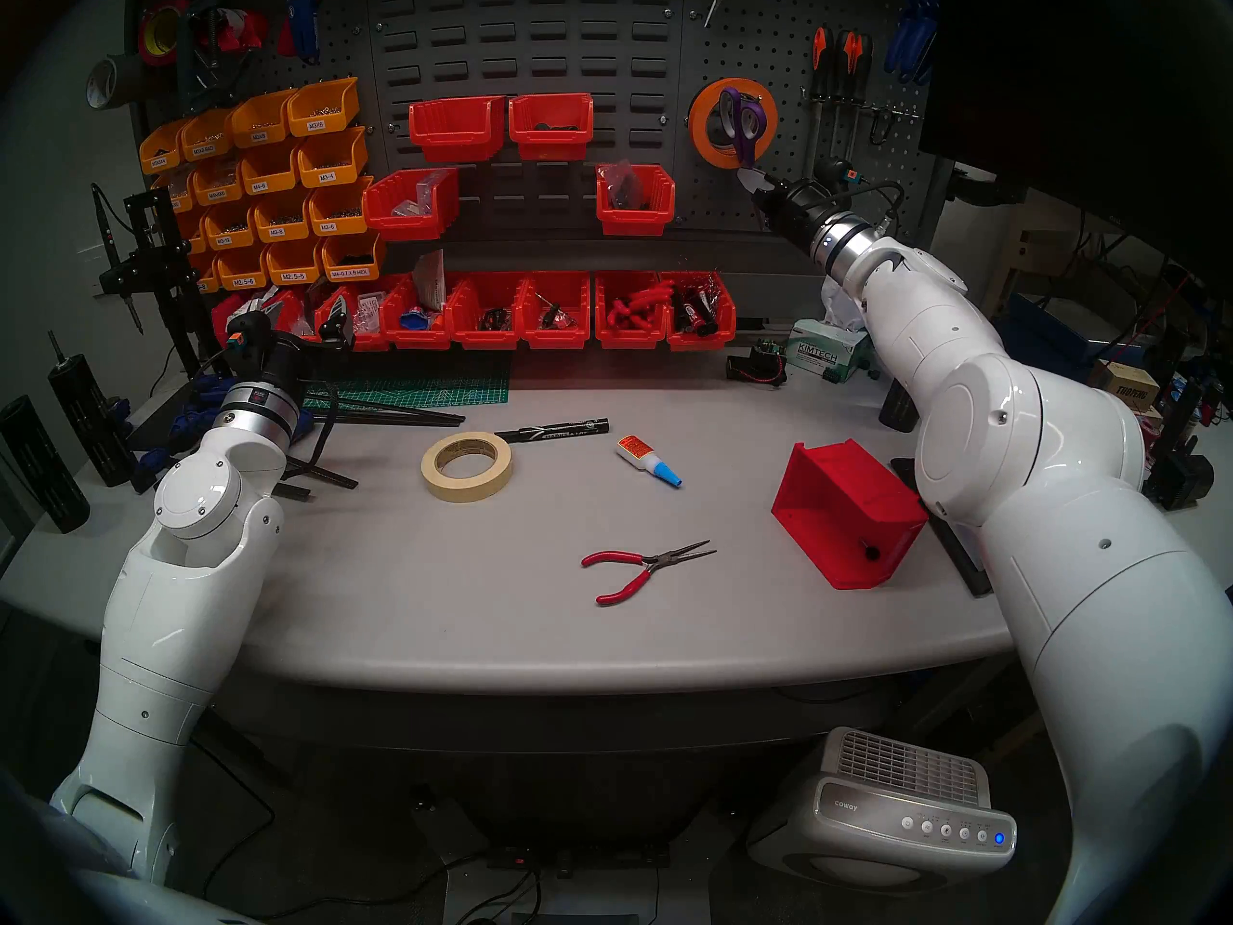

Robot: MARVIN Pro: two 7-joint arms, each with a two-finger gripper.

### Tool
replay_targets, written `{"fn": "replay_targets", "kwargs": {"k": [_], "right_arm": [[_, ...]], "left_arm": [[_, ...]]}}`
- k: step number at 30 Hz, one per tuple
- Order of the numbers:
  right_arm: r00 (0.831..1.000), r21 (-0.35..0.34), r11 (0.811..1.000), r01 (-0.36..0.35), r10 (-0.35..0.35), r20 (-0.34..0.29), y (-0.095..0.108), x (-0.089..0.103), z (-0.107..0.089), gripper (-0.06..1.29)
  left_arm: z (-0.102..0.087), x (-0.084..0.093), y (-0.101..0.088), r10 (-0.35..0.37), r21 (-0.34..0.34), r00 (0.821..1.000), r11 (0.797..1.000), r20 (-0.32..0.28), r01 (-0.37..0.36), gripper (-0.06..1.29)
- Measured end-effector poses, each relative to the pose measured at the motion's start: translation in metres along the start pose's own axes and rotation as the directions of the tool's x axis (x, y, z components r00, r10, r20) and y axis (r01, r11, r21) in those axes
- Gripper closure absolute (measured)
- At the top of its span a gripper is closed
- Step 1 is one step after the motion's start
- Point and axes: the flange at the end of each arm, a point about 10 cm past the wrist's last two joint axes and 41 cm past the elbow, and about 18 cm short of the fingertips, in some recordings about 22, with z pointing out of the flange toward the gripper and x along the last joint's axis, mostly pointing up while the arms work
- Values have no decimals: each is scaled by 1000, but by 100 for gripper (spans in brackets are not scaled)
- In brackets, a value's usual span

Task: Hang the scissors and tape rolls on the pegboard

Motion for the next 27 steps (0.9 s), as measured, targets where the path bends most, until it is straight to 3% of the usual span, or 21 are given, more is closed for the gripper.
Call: {"fn": "replay_targets", "kwargs": {"k": [15, 27], "right_arm": [[999, -22, 999, -29, 29, -24, 0, 5, 4, 126], [998, 15, 999, -49, 49, -29, -2, 0, 1, 126]], "left_arm": [[0, 0, 0, 0, 0, 1000, 1000, 0, 0, 0], [0, 0, 0, 0, 0, 1000, 1000, 0, 0, 0]]}}
